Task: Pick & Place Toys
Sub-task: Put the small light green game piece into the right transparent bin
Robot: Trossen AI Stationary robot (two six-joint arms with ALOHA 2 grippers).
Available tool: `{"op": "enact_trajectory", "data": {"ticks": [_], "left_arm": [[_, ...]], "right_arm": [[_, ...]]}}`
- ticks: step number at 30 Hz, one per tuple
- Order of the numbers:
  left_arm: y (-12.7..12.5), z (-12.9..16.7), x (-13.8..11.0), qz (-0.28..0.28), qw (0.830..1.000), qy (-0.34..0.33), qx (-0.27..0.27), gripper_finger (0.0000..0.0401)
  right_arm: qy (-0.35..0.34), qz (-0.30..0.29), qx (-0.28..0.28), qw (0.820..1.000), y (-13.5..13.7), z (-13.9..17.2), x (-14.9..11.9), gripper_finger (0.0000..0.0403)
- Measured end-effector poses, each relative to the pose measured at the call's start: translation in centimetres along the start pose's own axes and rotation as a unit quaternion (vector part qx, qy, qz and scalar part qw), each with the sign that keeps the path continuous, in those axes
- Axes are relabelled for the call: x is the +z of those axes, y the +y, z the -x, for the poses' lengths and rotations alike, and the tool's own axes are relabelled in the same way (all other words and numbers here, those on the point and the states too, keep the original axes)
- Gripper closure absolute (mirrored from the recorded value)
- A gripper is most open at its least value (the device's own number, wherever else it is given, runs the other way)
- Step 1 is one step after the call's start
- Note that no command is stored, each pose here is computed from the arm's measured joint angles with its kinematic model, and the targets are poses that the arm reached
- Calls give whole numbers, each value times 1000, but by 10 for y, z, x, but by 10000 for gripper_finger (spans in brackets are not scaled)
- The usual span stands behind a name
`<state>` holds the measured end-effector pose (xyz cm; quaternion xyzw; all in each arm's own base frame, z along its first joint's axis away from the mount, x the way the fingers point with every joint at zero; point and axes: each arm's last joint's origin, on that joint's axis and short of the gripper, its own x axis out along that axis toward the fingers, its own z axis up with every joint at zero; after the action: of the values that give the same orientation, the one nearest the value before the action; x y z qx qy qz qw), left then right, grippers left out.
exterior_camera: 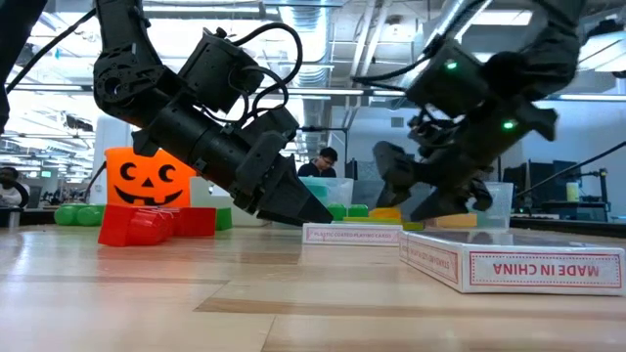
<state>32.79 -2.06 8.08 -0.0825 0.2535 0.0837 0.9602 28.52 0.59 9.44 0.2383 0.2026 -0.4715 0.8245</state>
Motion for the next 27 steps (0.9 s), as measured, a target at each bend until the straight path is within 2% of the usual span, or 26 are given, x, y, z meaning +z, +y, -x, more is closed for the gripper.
{"op": "enact_trajectory", "data": {"ticks": [5, 12, 21, 27], "left_arm": [[0, 0, 0, 0, 1000, 0, 0, 128], [0, 0, 0, 0, 1000, 2, 1, 128], [0, 0, 0, 0, 1000, 3, 1, 128], [0, 0, 0, -1, 1000, 3, 2, 128]], "right_arm": [[10, 33, -21, 999, 15, -6, 11, 97], [-8, 86, -49, 995, 39, 7, 22, 97], [14, 51, -119, 992, 26, 11, 23, 97], [9, 30, -128, 991, 23, 6, 27, 97]]}}
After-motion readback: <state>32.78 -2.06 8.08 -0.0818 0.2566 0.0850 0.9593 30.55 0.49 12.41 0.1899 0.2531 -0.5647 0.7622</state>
